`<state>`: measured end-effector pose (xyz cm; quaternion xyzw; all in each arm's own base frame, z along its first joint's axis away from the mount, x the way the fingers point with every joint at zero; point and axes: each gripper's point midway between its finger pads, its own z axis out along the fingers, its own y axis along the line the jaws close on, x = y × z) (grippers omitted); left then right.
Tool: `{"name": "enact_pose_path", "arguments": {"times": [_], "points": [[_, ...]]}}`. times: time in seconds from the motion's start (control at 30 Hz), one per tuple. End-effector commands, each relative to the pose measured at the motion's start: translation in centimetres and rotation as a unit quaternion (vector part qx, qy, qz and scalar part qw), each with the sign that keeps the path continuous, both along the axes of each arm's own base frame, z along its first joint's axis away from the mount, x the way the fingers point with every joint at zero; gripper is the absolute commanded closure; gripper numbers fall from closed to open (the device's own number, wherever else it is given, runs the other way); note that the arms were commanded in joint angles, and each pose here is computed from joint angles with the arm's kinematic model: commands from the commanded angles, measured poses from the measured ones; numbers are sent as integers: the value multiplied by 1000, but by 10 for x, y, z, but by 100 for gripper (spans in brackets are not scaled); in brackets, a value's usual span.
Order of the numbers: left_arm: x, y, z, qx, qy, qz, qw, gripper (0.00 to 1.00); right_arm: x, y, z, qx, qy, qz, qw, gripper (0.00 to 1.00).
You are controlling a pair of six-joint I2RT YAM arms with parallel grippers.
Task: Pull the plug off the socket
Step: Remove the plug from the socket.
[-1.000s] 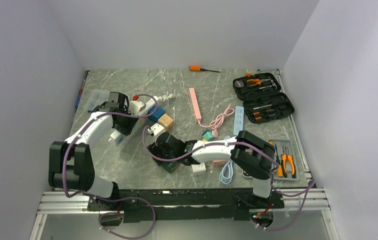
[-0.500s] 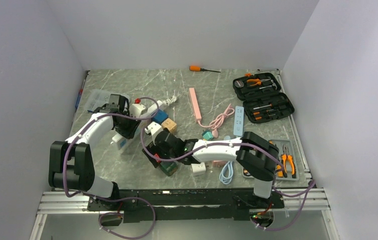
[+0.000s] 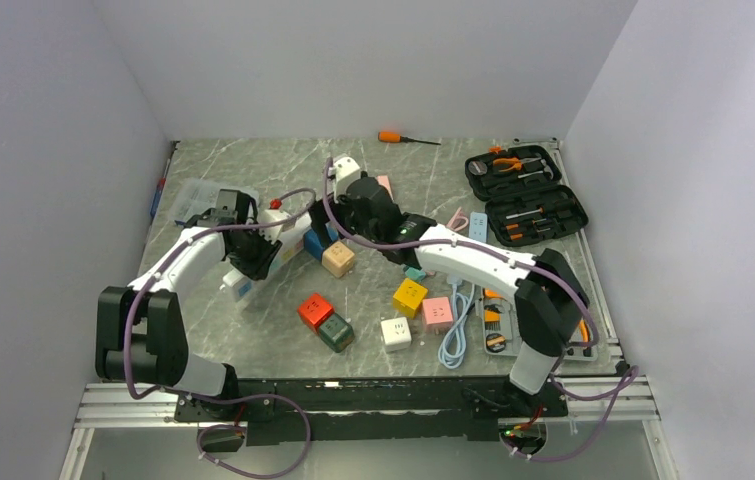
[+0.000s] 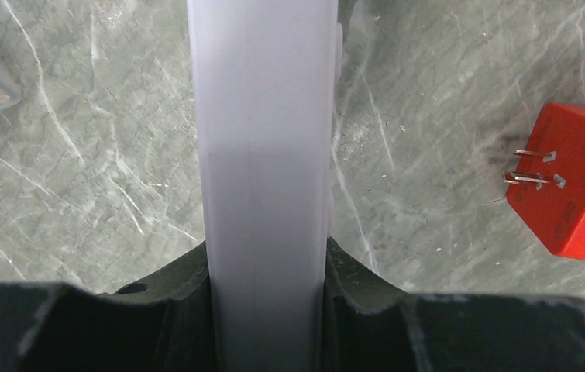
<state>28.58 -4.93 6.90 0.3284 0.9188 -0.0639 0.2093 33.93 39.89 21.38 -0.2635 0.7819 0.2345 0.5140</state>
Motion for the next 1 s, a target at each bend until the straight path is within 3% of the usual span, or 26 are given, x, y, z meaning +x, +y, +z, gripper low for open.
{"name": "enact_pose_path", "arguments": {"times": [0.0, 0.37, 0.67, 0.97], "points": [[10, -13, 24, -33, -54, -28, 998, 100, 2, 7, -34, -31, 8, 25, 999, 0], [10, -19, 28, -48, -45, -28, 997, 100, -12, 9, -81, -29, 31, 55, 998, 0], [9, -26, 40, -70, -49, -29, 996, 100, 8, 29, -87, -39, 14, 59, 997, 0], [8, -26, 44, -68, -49, -31, 996, 100, 14, 36, -123, -47, 32, 56, 997, 1]]}}
